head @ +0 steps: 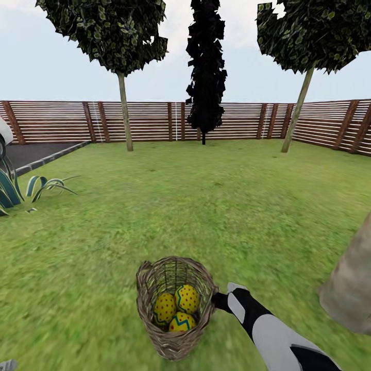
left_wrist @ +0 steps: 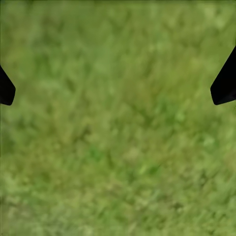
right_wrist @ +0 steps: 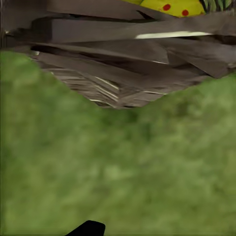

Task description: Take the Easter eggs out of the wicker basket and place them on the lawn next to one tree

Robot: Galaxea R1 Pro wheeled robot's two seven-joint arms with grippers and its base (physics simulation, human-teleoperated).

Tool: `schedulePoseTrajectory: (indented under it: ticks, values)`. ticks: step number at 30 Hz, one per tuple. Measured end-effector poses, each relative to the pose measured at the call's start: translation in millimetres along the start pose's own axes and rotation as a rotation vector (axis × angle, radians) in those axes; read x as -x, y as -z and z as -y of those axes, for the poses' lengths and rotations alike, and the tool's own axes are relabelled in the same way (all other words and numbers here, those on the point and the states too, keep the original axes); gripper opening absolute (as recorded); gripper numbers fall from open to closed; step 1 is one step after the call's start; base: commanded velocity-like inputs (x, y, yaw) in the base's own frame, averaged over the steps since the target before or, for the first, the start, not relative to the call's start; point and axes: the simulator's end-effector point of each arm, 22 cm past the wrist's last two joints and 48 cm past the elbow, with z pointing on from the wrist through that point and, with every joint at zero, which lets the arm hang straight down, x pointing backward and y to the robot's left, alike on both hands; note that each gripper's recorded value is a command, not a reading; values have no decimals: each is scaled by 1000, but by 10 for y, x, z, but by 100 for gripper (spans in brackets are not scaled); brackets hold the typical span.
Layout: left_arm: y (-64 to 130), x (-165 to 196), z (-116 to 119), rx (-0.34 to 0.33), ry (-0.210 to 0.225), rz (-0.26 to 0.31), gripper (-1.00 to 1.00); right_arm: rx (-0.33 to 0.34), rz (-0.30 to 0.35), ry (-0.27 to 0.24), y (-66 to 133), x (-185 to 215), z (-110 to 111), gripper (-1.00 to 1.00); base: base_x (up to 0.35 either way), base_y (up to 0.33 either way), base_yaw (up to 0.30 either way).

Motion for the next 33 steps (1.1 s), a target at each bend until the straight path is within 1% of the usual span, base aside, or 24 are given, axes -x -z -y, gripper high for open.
schedulePoseTrajectory:
  ticks: [15,18,21,33]
  values:
    - [188,273,7,0,0,-1,100,8,1,-1,254,217,-89,100,0,0,0]
    - [229,316,3,0,0,-3,100,34,1,0,304,260,-151,100,0,0,0]
    - [268,368,2,0,0,-3,100,44,2,-2,355,307,-177,100,0,0,0]
    - [419,582,-1,1,-2,-3,100,44,8,-8,559,496,-209,100,0,0,0]
